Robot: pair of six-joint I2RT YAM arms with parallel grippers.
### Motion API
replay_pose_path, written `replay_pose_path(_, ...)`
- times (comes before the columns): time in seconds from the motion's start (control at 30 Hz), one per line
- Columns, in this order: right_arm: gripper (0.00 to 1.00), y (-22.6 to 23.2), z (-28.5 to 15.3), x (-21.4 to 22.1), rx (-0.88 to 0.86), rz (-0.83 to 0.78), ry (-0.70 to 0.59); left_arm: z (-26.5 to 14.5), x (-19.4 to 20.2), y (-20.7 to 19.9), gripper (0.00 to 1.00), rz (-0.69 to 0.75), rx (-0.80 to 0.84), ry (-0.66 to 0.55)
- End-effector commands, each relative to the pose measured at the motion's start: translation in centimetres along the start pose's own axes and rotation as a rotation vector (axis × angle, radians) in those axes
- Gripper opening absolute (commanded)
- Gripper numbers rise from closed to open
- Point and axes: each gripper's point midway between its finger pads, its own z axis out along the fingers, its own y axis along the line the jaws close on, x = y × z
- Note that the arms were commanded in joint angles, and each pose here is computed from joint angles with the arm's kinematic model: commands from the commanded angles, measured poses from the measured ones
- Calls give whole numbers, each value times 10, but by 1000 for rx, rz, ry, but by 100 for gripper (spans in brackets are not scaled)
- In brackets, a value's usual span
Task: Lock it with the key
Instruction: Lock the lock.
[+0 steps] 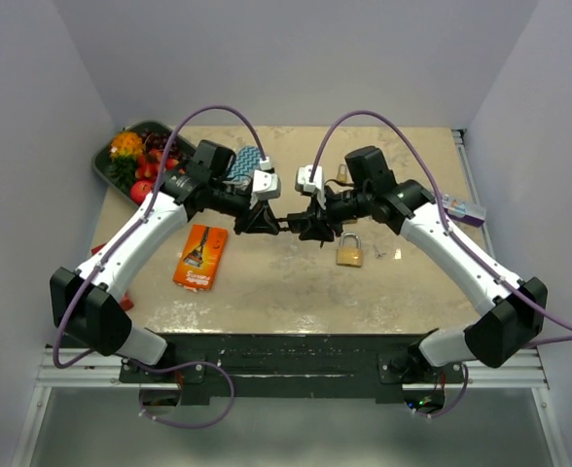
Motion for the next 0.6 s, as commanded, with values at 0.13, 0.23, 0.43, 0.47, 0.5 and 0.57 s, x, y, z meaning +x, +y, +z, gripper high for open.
replay_pose_path(0.13, 0, 10, -8, -47, -7, 76, -191, -22, -45, 6, 1, 193, -81, -108)
replay_pose_path(0.23, 0, 10, -9, -52, -18, 94, -214, -23, -48, 2, 0, 195, -88, -132)
replay_pose_path(0.43, 20, 12, -12, -60, -40, 114, -246, -27, -51, -11, 0, 171, -36, -168)
replay_pose_path(0.47, 35, 12, -13, -60, -39, 112, -248, -27, -51, -12, 0, 171, -31, -172)
replay_pose_path(0.5, 42, 11, -12, -60, -37, 111, -250, -27, -51, -14, 0, 170, -26, -174)
replay_pose_path(0.57, 43, 12, -12, -58, -35, 106, -249, -28, -52, -15, 0, 170, -22, -178)
